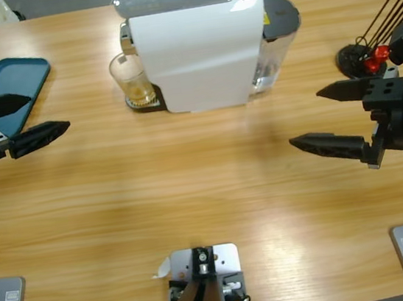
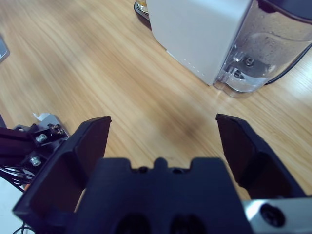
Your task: Pour coffee
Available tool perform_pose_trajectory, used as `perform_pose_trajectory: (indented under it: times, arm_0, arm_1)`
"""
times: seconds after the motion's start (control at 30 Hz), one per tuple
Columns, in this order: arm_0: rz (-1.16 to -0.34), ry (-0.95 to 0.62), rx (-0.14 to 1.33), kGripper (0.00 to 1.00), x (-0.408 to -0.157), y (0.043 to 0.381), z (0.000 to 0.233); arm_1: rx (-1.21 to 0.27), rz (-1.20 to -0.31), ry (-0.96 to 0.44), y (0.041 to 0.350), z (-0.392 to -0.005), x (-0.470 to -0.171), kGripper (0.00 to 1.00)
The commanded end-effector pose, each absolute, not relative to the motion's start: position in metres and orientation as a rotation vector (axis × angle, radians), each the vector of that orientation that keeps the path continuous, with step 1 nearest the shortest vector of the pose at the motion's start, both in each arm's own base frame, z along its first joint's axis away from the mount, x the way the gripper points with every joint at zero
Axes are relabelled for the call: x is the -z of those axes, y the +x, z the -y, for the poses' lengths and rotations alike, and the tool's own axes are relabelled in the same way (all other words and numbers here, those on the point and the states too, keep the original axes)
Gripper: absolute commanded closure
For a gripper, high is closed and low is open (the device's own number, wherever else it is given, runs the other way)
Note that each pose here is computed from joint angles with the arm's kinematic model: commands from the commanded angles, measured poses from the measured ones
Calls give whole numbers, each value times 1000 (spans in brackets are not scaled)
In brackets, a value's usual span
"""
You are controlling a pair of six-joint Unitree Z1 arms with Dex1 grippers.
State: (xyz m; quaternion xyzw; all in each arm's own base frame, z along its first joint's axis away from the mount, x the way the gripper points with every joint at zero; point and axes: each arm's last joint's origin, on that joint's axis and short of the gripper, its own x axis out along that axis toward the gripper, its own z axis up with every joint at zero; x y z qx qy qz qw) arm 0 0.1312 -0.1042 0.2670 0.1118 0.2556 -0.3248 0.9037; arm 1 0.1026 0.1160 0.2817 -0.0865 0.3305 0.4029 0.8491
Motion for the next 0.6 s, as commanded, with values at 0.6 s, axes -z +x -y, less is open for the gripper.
perform_pose_trajectory:
  times: [0.6]
  arm_0:
    - [-583,255,679,110,-251,132,108]
  arm_1:
    - [-845,-760,-191,104,-118,-269,46]
